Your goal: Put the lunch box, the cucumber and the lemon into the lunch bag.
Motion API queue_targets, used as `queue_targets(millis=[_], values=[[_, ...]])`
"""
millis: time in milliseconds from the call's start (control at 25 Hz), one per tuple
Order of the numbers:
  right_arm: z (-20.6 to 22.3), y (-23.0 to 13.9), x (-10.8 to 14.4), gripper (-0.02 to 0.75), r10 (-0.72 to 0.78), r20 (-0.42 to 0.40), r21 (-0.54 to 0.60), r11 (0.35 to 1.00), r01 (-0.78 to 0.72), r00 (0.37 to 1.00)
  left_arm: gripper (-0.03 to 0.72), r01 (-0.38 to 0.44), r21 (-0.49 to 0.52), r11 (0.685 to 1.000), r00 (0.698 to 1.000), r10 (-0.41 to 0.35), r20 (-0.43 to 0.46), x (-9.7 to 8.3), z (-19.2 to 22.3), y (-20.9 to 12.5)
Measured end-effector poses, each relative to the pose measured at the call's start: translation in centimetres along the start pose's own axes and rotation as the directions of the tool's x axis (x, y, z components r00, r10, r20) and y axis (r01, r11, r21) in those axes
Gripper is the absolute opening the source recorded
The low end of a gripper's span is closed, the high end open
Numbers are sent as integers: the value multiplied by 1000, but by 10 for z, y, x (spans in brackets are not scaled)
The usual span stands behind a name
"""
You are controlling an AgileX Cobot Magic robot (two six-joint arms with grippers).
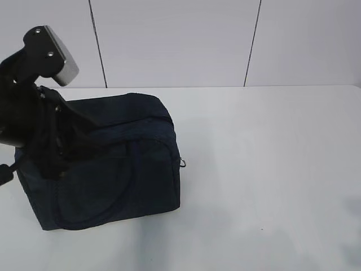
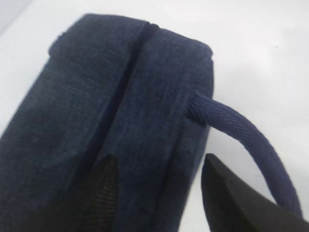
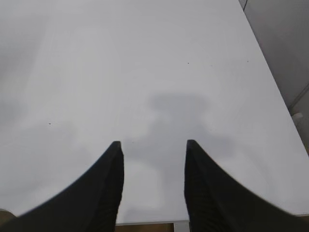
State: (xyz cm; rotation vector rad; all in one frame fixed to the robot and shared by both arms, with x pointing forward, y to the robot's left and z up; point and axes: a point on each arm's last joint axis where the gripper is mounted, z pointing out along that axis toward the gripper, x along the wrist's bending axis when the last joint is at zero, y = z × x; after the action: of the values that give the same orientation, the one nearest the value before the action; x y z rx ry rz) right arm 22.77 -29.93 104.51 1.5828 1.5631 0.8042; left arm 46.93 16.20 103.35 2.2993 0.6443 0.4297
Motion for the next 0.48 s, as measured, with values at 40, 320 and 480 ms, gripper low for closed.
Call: queue_targets(millis=[40,320,480], values=[[0,0,0,326,-1,2,0,1000,1,1000,403,11,9,1000,1000,-11,5,3,-3,2],[0,0,0,326,-1,2,0,1000,1,1000,403,16,68,998,999,-19,37,32,-37,24],[0,0,0,326,-1,2,0,1000,1,1000,403,156,94,983,987,-151,-56,59,-59,21]])
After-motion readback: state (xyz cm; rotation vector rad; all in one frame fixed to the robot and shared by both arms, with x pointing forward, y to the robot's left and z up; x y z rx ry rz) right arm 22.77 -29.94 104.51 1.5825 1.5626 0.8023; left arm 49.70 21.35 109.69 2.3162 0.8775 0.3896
